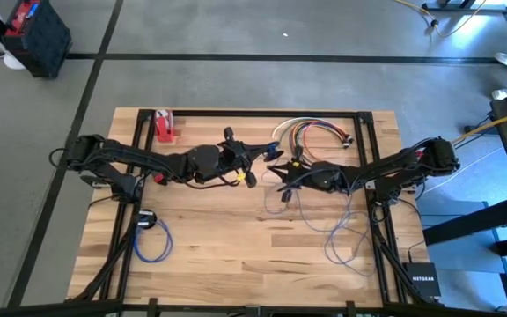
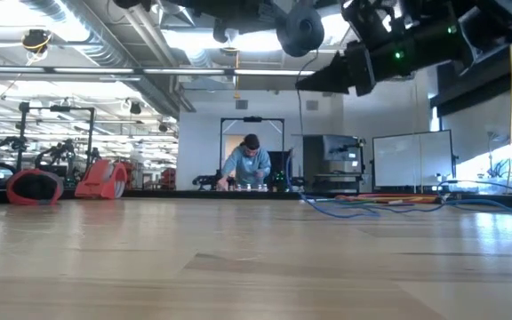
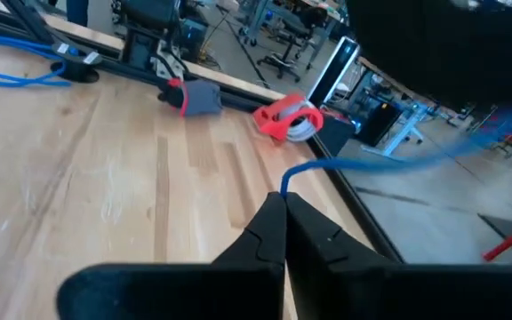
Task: Coil cords
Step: Coil the blue cable wire on the black spool
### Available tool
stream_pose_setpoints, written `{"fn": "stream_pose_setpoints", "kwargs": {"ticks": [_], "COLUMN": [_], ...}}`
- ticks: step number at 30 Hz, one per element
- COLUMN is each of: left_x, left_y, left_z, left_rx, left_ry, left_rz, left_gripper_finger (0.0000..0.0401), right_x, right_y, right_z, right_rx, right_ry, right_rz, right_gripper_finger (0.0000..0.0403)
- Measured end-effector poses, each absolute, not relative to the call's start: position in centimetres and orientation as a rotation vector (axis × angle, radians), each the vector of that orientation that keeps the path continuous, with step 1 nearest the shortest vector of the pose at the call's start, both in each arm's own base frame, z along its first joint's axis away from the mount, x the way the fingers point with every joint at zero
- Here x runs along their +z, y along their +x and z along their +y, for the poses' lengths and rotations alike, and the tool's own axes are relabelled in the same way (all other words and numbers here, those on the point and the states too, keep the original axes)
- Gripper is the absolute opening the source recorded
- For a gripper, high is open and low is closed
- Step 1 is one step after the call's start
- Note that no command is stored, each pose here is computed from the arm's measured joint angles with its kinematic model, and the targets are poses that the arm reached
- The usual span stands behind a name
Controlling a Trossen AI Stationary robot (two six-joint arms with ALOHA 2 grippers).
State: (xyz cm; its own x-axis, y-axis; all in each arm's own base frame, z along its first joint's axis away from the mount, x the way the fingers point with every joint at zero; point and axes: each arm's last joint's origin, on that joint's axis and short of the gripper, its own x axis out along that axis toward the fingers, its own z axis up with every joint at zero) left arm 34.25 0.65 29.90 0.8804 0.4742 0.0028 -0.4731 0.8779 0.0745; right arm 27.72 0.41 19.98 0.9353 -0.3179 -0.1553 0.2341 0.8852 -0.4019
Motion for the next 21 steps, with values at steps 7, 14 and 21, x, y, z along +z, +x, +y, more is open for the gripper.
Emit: {"fn": "stream_pose_setpoints", "kwargs": {"ticks": [7, 14, 21], "left_x": [29.9, 29.7, 29.6], "left_y": [34.3, 34.3, 34.3], "left_z": [0.8, 1.0, 1.1], "left_rx": [0.499, 0.504, 0.510], "left_ry": [0.066, 0.065, 0.067], "left_rz": [0.014, 0.022, 0.034], "left_gripper_finger": [0.0001, 0.0001, 0.0001], "right_x": [21.9, 23.4, 24.7], "right_y": [29.2, 29.9, 30.2], "right_z": [1.1, 1.7, 3.1], "right_rx": [-0.263, -0.291, -0.336], "right_ry": [-0.422, -0.434, -0.498], "right_rz": [0.268, 0.297, 0.297], "right_gripper_finger": [0.0003, 0.0002, 0.0001]}}
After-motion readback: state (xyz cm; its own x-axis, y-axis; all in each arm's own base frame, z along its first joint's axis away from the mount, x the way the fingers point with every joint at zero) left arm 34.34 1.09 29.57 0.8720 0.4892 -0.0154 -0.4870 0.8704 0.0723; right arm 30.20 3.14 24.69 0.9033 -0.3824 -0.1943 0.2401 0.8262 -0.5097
